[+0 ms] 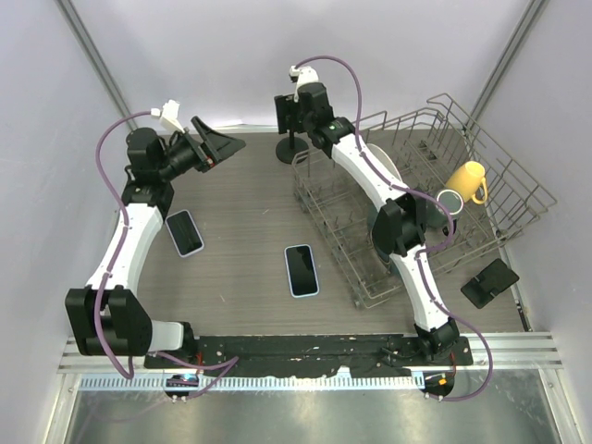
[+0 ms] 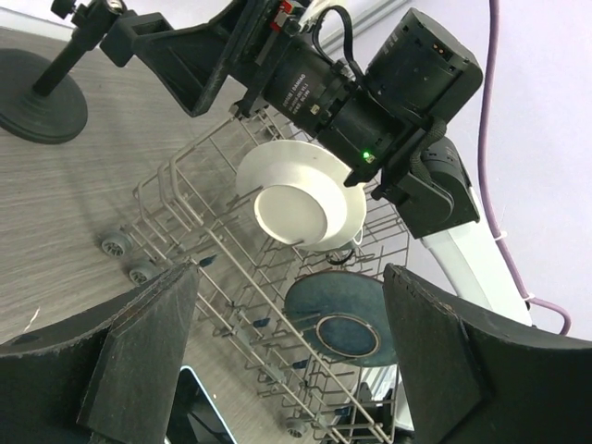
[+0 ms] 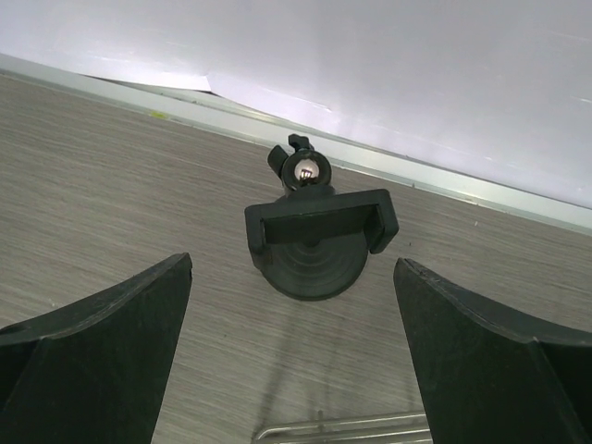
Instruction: Place the phone on the phone stand
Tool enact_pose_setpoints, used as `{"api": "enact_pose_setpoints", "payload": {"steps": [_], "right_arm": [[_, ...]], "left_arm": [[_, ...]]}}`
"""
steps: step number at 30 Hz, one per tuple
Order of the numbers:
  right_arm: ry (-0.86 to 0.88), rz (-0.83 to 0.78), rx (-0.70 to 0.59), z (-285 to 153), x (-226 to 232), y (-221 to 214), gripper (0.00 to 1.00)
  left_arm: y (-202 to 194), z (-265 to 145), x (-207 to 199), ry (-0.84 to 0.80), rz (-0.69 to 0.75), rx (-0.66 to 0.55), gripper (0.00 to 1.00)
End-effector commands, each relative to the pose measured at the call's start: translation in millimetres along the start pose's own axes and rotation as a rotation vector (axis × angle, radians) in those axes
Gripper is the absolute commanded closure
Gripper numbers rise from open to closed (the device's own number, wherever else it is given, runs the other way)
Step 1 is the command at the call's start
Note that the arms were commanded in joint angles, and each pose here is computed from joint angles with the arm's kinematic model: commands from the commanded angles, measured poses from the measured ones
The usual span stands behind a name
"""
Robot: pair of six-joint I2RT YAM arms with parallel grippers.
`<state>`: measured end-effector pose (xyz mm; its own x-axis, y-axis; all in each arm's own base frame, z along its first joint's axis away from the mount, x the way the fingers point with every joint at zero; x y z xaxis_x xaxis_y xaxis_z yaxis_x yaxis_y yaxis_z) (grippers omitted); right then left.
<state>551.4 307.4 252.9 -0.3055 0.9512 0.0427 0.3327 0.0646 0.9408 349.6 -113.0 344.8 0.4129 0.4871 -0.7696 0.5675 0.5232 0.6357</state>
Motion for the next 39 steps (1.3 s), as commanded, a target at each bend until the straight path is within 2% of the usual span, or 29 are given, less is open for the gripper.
{"api": "enact_pose_setpoints", "payload": {"steps": [1,8,14,20,22,23,24,26,27,29,39], "right_arm": [[0.042,0.038,-0.003,-0.8,10.6,1.7,0.04],[0.147,0.12,-0.094,-48.7,20.5,52.2,0.03],[0.188,0.136,-0.166,-79.7,20.9,84.0,0.03],[0.174,0.118,-0.223,-114.4,11.6,110.0,0.02],[0.171,0.111,-0.226,-122.5,7.7,109.2,0.02],[0.159,0.11,-0.232,-126.0,0.1,110.6,0.02],[0.154,0.108,-0.235,-136.9,-6.1,110.1,0.02],[0.151,0.113,-0.263,-143.7,-20.8,113.1,0.02],[0.141,0.119,-0.265,-152.3,-30.3,111.7,0.02],[0.142,0.155,-0.293,-160.8,-42.8,116.2,0.02],[0.03,0.221,-0.362,-200.8,-124.0,114.2,0.02]], "left_arm": [[1.1,7.2,9.0,0.011,0.032,-0.01,0.15],[-23.2,59.7,44.6,0.101,-0.067,0.036,0.1],[-1.1,97.7,55.2,0.103,-0.126,-0.122,0.07],[15.9,135.3,75.9,0.098,-0.261,-0.186,0.04],[14.1,150.9,94.5,0.098,-0.301,-0.194,0.05],[21.3,157.3,92.0,0.076,-0.332,-0.205,0.04],[15.2,167.6,107.8,0.092,-0.364,-0.195,0.05],[26.3,180.0,104.8,0.054,-0.367,-0.212,0.09],[19.5,190.9,120.1,0.069,-0.391,-0.198,0.14],[27.8,204.3,116.1,0.047,-0.382,-0.189,0.16],[0.6,248.6,133.8,0.015,-0.408,-0.158,0.12]]}}
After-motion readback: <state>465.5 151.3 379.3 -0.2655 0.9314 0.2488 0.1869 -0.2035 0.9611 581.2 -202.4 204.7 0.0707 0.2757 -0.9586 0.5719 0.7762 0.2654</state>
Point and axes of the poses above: each gripper's point midway between its finger pads, its own z axis out along the fingers, its own x axis along the line the jaws close on, y = z × x, the point moved 5 cm from there along -z, back along the fingers, and after that the axes turned 1 degree about z, right-handed, at the moved point
